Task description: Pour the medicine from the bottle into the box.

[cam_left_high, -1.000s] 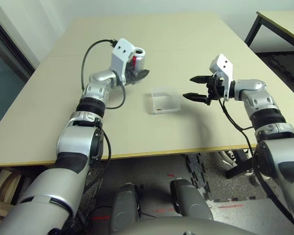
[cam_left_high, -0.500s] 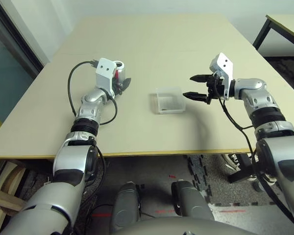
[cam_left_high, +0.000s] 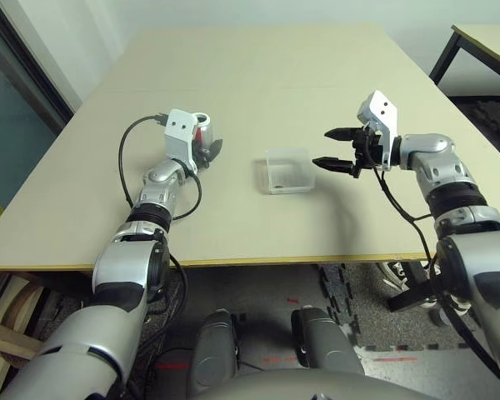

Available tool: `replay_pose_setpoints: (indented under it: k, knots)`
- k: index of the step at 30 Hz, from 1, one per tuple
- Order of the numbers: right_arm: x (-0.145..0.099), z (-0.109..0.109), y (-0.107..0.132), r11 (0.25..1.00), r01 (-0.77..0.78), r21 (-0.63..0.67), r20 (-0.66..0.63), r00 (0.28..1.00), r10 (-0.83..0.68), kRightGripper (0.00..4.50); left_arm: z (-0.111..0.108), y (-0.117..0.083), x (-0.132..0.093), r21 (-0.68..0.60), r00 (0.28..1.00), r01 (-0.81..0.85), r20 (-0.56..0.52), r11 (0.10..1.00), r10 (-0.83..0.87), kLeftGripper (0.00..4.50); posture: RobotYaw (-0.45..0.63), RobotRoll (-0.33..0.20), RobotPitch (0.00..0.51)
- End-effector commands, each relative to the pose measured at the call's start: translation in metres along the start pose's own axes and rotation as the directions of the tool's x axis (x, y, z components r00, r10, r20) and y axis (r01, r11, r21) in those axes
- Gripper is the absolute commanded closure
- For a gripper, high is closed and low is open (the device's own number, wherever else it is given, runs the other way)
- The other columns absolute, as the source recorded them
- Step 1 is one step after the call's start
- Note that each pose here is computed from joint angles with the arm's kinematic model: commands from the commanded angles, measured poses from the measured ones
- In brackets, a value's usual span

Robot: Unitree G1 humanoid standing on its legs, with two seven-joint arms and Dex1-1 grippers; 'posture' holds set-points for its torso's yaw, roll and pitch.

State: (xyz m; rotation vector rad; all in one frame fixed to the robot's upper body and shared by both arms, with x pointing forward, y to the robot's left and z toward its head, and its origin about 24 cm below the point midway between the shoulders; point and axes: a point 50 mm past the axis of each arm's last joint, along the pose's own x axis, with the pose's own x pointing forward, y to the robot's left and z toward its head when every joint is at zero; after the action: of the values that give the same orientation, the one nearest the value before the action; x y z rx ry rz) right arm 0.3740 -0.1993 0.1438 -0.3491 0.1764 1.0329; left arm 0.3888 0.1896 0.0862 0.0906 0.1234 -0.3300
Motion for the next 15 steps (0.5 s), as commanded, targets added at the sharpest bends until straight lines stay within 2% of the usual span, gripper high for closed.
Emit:
replay_pose_setpoints:
  k: [1,11,15]
  knots:
    - [-0.001,0.005,-0.002,1.000,-0.001,-0.010,0.003,1.000,0.001,0.00,-0.004,-0.001,0.000,-0.001,1.000,-0.011,-0.016,1.000,0.011,1.67,-0.18,0.000,0.048]
    - [-0.001,0.006,-0.001,1.000,-0.011,-0.014,-0.002,1.000,0.011,0.00,-0.014,-0.001,-0.002,-0.031,0.998,-0.044,-0.045,0.999,0.042,1.67,-0.19,0.000,0.049]
    - [-0.001,0.005,0.000,1.000,-0.017,-0.013,-0.003,1.000,0.017,0.00,-0.016,-0.001,-0.002,-0.037,0.997,-0.053,-0.051,0.998,0.051,0.32,-0.19,0.000,0.053]
